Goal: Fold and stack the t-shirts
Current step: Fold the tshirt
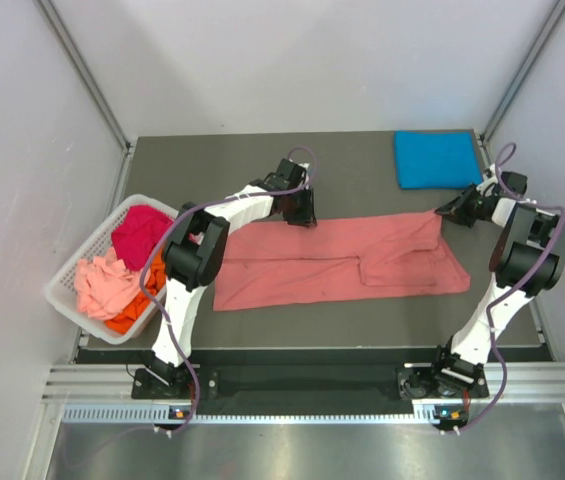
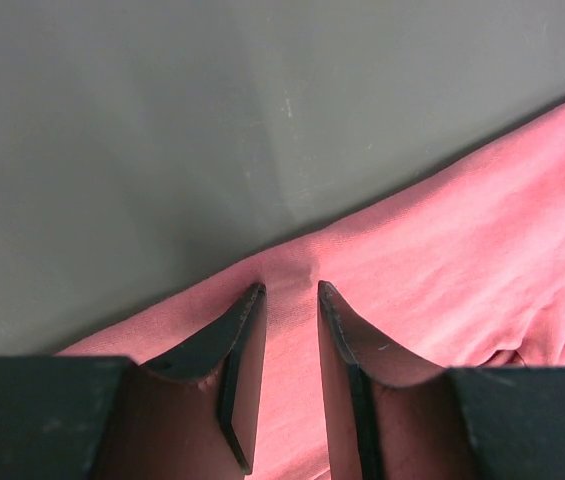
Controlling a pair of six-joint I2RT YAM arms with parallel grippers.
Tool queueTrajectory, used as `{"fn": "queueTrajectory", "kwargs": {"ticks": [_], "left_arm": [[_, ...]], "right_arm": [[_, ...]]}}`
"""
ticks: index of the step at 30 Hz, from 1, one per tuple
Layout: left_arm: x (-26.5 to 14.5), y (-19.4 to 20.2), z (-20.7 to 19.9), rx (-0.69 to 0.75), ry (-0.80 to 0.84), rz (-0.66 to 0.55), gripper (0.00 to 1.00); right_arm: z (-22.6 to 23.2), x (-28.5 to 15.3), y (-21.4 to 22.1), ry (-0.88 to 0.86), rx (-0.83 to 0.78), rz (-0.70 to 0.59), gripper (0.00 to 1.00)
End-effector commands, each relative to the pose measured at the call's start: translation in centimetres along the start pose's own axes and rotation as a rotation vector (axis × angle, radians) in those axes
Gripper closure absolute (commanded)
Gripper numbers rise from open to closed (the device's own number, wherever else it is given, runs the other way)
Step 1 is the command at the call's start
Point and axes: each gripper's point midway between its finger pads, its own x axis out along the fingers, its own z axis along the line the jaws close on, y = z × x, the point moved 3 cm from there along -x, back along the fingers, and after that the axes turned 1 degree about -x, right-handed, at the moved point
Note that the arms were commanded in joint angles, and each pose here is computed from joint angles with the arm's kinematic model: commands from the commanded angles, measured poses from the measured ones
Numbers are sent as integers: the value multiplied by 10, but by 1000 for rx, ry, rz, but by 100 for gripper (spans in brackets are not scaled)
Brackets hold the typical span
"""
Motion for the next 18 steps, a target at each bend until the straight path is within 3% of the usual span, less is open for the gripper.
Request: {"fn": "queueTrajectory", "kwargs": {"ticks": [1,4,8,12,18], "left_arm": [[25,33,32,-20,-97,96,67],[26,37,36,-19,-110,105,67],[28,39,37,-22,-110,111,67],[30,39,38,-24,-111,111,67],[29,40,40,-18,-126,112,67]], "right_arm": [[2,0,-13,-79,19,-47,100],[-4,-3,-14,-96,81,-61,100],[-17,-9,-14,-88,163,-75,88],[-22,-9,-6,-136,296,-75,100],[-21,-12,-3,-173,379,-90,100]]}}
